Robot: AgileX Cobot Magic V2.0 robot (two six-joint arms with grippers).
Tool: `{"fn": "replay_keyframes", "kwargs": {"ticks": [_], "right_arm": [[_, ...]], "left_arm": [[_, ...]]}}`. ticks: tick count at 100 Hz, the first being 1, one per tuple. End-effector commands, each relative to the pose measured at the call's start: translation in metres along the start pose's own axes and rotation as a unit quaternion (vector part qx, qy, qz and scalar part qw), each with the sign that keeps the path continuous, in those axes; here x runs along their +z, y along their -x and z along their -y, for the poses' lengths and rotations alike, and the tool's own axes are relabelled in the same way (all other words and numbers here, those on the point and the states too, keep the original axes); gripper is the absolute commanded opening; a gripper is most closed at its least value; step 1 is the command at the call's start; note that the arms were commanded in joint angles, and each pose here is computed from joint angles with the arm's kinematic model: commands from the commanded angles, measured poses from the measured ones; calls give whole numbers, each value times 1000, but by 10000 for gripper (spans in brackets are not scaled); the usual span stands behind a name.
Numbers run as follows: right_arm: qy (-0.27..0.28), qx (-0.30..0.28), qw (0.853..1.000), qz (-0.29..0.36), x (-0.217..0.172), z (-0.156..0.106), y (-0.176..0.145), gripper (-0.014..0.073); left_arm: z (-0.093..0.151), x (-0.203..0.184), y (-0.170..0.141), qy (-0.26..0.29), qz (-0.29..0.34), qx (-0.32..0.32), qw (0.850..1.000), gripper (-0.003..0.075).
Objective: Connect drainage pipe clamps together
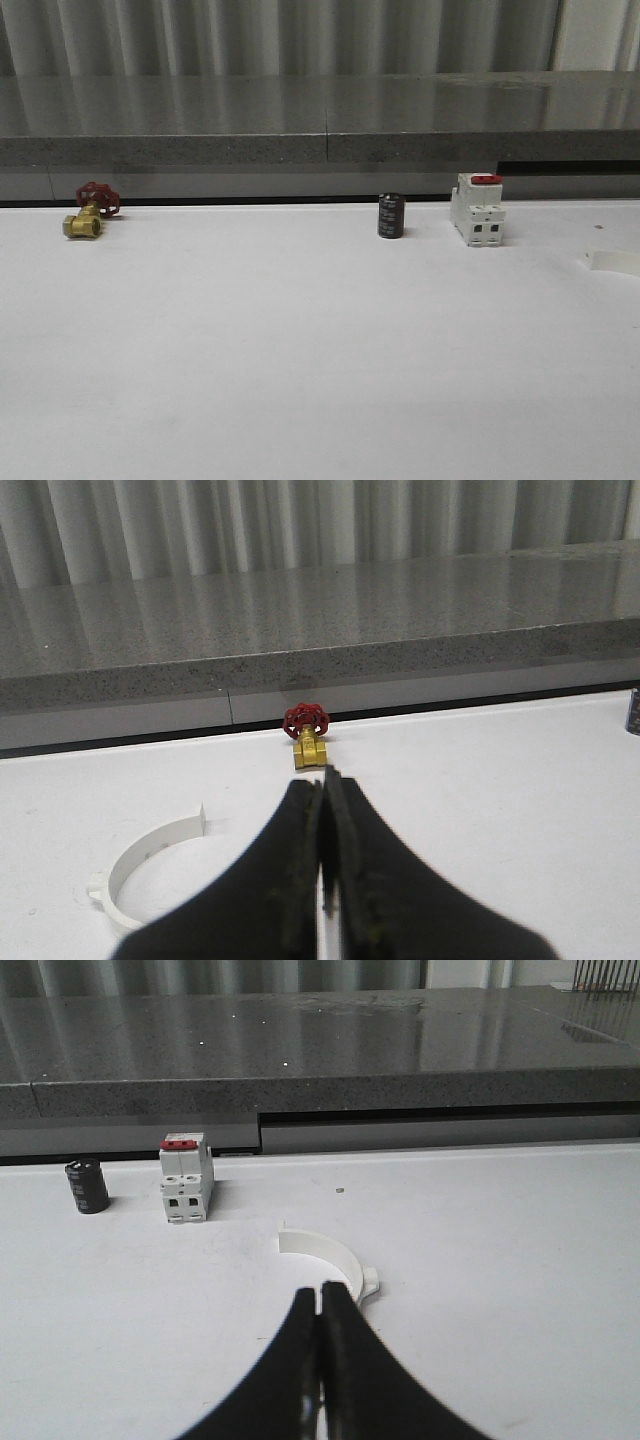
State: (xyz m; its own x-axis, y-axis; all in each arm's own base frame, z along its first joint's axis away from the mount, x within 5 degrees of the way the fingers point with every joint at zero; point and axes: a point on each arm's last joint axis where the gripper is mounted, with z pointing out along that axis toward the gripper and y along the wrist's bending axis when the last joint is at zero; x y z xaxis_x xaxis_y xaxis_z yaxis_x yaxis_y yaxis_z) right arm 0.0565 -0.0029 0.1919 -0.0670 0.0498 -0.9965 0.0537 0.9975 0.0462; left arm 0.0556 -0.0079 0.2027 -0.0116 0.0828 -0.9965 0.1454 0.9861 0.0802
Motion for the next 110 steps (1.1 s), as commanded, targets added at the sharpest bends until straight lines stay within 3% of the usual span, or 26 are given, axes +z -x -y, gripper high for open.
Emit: {"fn": "replay_keyframes", "kwargs": {"ticks": [1,31,57,75,94,110], "right_arm": [[-1,-4,998,55,-3,0,13,-66],[-1,-4,998,55,-3,0,13,-66],[-1,-4,998,55,-3,0,13,-66],[-1,-4,998,55,-3,0,13,-66],[-1,-4,998,55,-3,0,13,-66],[-1,-4,998,55,-3,0,13,-66]], "left_arm": [[1,0,-6,-3,33,-6,999,-21],[1,0,0,-2,57,-7,998,-21],[-2,-2,56,-12,37,-73,997,-21],[-4,19,113,-26,-107,-76,991,-21],[-5,54,156,-43,-296,-69,952,-21],[-5,89,165,-44,-342,-69,936,-21]]}}
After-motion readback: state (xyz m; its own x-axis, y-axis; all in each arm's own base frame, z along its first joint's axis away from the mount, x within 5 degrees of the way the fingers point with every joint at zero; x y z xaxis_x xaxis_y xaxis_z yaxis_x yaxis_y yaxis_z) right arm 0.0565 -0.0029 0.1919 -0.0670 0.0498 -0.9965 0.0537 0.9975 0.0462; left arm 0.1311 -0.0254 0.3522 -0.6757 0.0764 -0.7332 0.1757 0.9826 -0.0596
